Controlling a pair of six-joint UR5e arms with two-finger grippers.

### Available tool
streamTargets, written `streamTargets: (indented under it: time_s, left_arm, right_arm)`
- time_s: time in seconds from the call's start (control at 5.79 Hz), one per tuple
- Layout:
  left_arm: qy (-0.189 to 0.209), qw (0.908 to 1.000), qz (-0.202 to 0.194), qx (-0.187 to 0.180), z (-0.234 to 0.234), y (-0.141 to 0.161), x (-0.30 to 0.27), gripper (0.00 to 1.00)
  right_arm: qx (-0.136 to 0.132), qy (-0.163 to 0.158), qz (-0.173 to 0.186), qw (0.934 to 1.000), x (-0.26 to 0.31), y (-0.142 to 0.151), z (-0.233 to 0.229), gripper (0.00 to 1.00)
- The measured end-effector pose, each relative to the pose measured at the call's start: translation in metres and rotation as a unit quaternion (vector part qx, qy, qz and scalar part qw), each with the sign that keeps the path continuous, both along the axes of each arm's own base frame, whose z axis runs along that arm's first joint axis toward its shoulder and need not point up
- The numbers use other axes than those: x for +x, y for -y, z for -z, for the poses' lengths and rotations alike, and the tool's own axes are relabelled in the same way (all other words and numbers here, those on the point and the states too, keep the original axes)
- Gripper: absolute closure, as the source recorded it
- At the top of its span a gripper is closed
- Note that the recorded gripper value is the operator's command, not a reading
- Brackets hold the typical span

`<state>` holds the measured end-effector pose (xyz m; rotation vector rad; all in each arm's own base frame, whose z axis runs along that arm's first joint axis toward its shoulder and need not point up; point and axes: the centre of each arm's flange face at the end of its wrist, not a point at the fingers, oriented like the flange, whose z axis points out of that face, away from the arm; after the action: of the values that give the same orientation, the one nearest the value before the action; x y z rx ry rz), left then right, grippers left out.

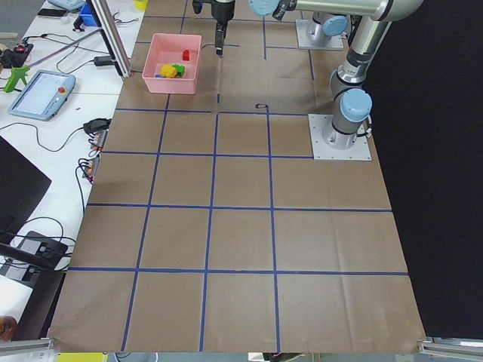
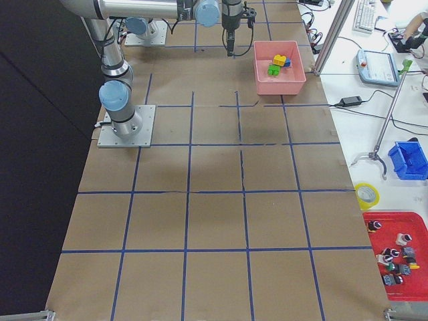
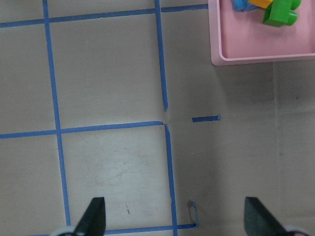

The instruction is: Put all blocks into box

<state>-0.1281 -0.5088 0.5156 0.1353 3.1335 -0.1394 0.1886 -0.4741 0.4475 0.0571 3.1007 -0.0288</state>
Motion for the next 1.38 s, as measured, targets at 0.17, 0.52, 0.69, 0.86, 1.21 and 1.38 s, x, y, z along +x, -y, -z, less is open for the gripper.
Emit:
streamTargets:
  time_s: [0.17, 0.52, 0.69, 0.86, 1.21, 1.38]
  left_arm:
    - [0.0, 1.0, 0.001, 0.0, 0.0001, 0.0008, 0.0011, 0.0]
    - [-0.001, 1.0, 0.0, 0.0, 0.0002, 0.0004, 0.0027, 0.0]
    - [-0.003, 1.0, 0.0, 0.0, 0.0001, -0.0004, 0.0029, 0.0]
    - [-0.003, 1.0, 0.0, 0.0, 0.0004, -0.0008, 0.0031, 0.0]
    - [-0.001, 1.0, 0.001, 0.001, 0.0013, -0.0012, 0.0034, 0.0]
    - [-0.001, 1.0, 0.002, 0.001, 0.0015, -0.0015, 0.0035, 0.0]
  right_arm:
    - [-0.002, -0.009, -0.011, 0.9999, -0.0038, -0.0048, -0.0014, 0.0]
    - [-0.007, -0.013, -0.025, 0.9996, -0.0076, -0.0046, -0.0058, 0.0]
    - [-0.008, -0.013, -0.026, 0.9995, -0.0079, -0.0056, -0.0073, 0.0]
    - [-0.007, -0.014, -0.027, 0.9995, -0.0079, -0.0053, -0.0064, 0.0]
    - [-0.006, -0.013, -0.028, 0.9995, -0.0078, -0.0042, -0.0051, 0.0]
    - [-0.007, -0.013, -0.028, 0.9995, -0.0078, -0.0041, -0.0063, 0.0]
